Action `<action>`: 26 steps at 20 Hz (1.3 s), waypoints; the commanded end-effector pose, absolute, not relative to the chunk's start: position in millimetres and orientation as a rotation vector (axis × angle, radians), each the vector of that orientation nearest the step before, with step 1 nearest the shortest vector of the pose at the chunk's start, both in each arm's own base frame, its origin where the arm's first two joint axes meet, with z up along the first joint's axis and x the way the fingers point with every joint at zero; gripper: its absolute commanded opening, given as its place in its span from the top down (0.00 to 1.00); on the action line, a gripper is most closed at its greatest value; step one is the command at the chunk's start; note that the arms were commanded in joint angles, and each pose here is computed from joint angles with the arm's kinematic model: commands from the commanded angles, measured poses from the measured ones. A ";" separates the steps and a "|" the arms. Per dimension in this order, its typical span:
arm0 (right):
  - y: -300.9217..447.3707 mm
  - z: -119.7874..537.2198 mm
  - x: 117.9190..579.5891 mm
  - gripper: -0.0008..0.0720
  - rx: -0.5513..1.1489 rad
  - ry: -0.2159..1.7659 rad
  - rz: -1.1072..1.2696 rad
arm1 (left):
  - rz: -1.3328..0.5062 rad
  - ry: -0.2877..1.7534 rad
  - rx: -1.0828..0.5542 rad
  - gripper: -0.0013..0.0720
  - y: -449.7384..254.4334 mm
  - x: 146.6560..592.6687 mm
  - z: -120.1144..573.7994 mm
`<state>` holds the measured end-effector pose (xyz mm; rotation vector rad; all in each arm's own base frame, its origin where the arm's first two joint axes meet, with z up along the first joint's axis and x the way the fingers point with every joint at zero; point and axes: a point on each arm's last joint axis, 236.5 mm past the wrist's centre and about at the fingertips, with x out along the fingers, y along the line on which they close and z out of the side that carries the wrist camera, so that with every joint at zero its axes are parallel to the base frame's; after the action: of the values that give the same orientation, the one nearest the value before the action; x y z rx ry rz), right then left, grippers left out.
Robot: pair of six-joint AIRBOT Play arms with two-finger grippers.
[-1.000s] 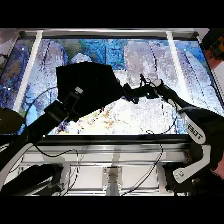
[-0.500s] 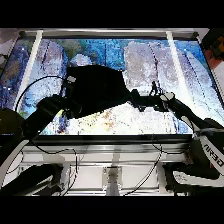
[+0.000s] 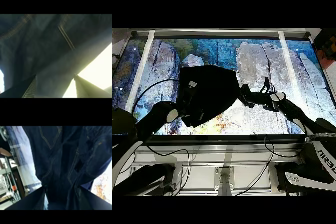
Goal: Fold the clothes and pants, and hang the long-sleeved shirts on hangers.
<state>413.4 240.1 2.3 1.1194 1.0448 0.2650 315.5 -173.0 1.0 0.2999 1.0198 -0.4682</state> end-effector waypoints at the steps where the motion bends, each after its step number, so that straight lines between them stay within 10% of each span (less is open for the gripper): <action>1: 228.1 3.2 422.0 0.37 1.125 1.014 0.238 | -0.416 1.129 0.210 0.35 -167.5 292.2 -1.9; 2: 223.7 2.6 424.0 0.37 1.124 1.009 0.231 | -0.410 1.089 0.178 0.35 -170.1 297.0 7.5; 5: 214.0 0.8 426.5 0.38 1.118 1.007 0.219 | -0.372 0.925 0.019 0.97 -175.6 317.5 49.6; 16: 212.3 -21.3 402.4 0.47 0.903 1.103 0.266 | -0.430 0.587 -1.195 0.97 -204.1 264.2 92.7; 26: 214.1 -24.6 394.8 0.46 0.874 1.134 0.283 | -0.456 0.434 -1.377 0.97 -182.4 274.2 97.9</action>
<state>396.9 213.6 -24.0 0.8819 1.1261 0.2780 265.2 -191.6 74.8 -1.3038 0.5473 -0.4134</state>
